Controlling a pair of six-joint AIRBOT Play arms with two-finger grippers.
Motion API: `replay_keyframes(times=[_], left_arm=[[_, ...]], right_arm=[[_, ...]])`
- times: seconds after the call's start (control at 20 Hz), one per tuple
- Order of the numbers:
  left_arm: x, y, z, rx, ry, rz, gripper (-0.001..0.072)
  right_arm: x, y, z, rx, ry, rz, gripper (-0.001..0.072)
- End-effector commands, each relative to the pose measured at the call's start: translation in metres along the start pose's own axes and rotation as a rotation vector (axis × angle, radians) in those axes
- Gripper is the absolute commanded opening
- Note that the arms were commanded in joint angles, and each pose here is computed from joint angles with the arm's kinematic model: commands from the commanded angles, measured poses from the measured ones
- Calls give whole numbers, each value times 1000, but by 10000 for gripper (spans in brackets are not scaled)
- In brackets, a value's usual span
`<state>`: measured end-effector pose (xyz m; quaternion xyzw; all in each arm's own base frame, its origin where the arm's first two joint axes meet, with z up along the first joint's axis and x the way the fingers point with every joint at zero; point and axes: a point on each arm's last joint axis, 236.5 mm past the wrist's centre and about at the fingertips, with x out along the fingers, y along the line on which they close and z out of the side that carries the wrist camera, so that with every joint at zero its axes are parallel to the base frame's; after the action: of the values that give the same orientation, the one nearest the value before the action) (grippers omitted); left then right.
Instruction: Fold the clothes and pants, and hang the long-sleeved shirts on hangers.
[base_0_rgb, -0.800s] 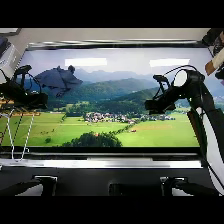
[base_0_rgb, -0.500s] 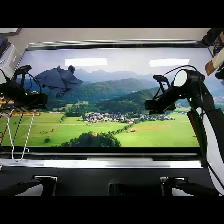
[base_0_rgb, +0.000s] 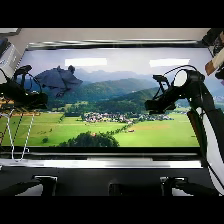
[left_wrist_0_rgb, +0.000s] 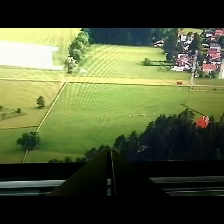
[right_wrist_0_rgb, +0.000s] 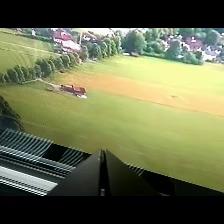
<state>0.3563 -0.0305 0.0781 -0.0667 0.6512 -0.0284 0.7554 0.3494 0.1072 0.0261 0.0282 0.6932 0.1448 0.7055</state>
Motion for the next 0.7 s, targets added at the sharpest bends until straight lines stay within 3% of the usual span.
replay_keyframes(times=[0.0,0.1,0.15,0.2,0.25,0.5,0.65], left_arm=[[0,0,0,-1,1,0,18],[1,0,3,0,-13,0,29],[1,0,10,-15,-41,-2,203],[1,-1,17,-48,-66,-5,498],[2,-2,29,-87,-113,-12,720],[7,-2,143,-145,-500,-56,720],[69,21,188,-144,-487,25,720]], right_arm=[[0,1,1,-2,-3,4,40],[0,2,0,-3,-2,6,40],[0,2,0,-3,-2,6,40],[0,2,1,-3,-3,6,40],[0,2,1,-3,-6,7,40],[0,2,5,-3,-23,6,40],[0,2,6,-3,-27,6,42]])
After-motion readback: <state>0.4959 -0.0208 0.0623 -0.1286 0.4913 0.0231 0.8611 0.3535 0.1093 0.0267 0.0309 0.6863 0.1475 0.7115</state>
